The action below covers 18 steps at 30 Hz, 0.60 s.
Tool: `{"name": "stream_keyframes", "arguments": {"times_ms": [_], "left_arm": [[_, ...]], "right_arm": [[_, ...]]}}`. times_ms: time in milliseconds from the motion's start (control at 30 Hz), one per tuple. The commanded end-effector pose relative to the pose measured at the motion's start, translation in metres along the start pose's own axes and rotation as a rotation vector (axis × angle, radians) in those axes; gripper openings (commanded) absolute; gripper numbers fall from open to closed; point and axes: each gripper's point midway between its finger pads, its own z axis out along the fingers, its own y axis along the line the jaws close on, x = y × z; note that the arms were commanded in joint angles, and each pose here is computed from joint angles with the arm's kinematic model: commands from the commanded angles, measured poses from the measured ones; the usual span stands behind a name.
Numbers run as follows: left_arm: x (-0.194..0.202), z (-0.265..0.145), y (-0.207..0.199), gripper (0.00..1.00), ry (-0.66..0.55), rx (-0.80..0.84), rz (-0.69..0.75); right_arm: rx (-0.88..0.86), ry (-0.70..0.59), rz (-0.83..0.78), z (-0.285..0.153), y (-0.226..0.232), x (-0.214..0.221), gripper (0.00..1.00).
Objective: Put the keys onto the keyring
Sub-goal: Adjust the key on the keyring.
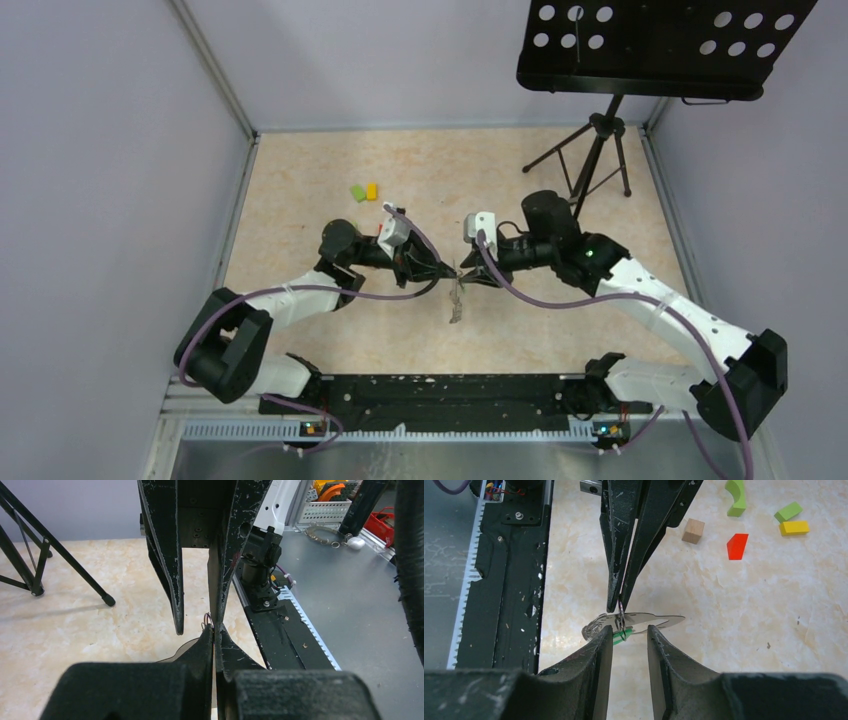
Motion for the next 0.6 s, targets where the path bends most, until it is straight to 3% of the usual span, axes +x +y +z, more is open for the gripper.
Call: {"name": "stream_keyframes", "arguments": {"times_ms": [0, 567], "left_arm": [[-0.006, -0.0004, -0.001, 0.0, -0.019, 0.009, 0.037], [-0.0043, 0.0001, -0.0002, 0.0, -0.021, 0.01, 0.03]], "right_arm": [[-0.035, -0.051, -0.033, 0.0031, -0.0003, -0.0114, 0.3], [-0.083, -0.057, -0.009, 0.0081, 0.006, -0.0091, 0.13]]}}
